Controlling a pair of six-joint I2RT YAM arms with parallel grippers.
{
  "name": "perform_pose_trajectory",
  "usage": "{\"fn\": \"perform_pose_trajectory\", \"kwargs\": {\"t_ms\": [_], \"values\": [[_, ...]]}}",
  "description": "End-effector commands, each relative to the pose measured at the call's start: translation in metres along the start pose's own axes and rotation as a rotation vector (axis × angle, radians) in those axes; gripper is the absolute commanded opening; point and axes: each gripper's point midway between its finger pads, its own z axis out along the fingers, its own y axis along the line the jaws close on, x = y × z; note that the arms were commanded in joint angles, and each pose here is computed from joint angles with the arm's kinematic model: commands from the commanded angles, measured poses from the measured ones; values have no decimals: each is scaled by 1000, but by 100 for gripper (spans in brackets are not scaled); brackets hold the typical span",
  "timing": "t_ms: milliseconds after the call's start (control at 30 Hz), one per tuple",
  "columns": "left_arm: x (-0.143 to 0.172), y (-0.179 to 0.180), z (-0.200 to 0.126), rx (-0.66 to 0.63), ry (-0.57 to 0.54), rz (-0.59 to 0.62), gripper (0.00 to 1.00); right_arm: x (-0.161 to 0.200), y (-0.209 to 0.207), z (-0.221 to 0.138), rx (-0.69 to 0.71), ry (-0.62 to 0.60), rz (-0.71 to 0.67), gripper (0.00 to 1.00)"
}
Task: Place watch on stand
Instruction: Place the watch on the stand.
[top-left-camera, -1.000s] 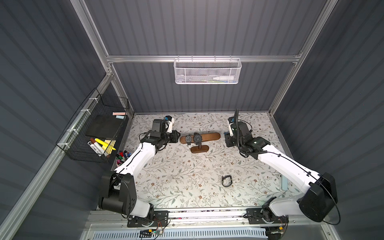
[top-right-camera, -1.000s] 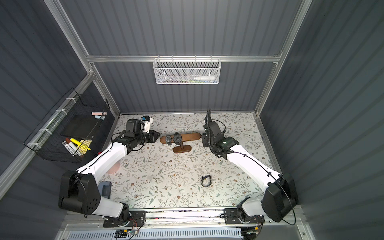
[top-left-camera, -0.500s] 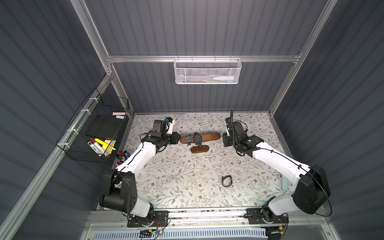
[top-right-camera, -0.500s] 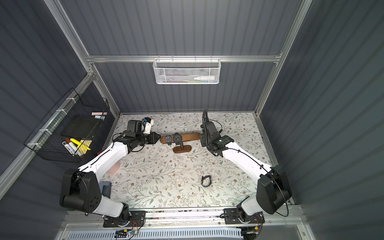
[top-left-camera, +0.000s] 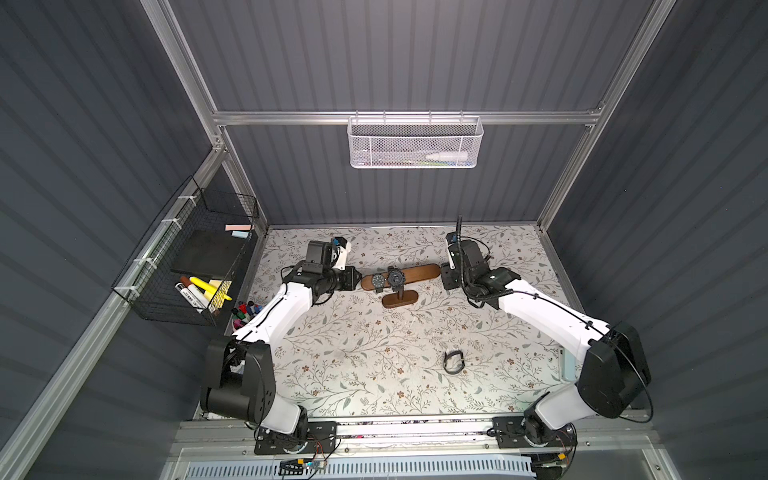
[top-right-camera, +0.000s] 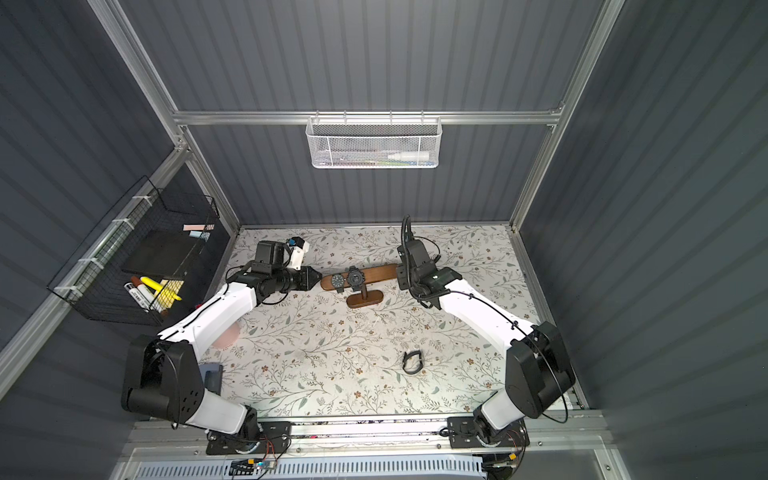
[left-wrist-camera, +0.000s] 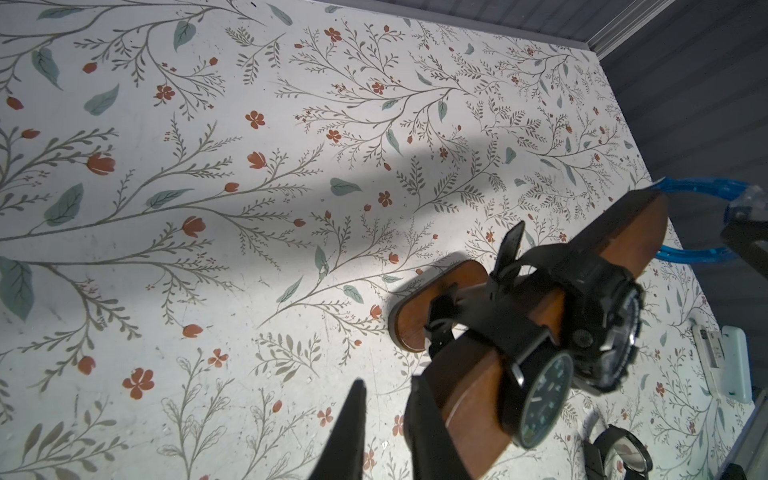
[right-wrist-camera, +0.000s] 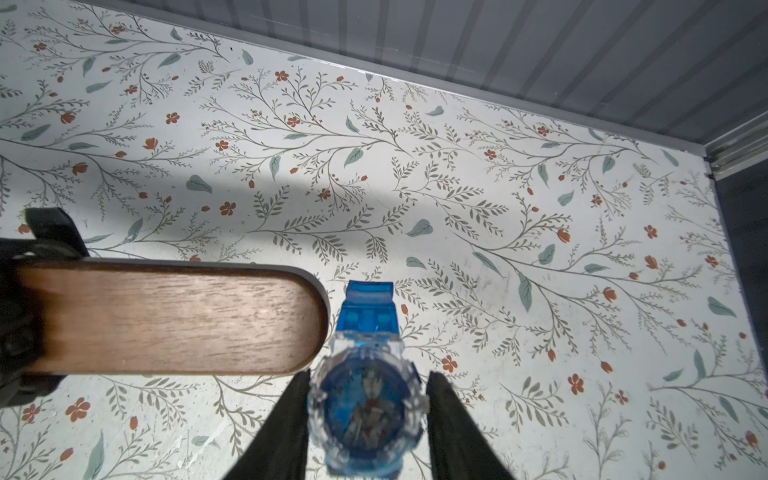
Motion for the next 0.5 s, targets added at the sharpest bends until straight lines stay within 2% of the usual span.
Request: {"fn": "perform_pose_trajectory", "kwargs": {"t_ms": [0,267,467], "values": [[-3,-3,-2,6,7,22,21,-18,6,0,-17,-45,-5,21],[-10,-2,-13,-28,-26,42,24,-23,10,7,-12,-57,-37,21],[-17,-12,-24,2,-69,48,25,-23,14,9,-22,-56,-44,21]]}}
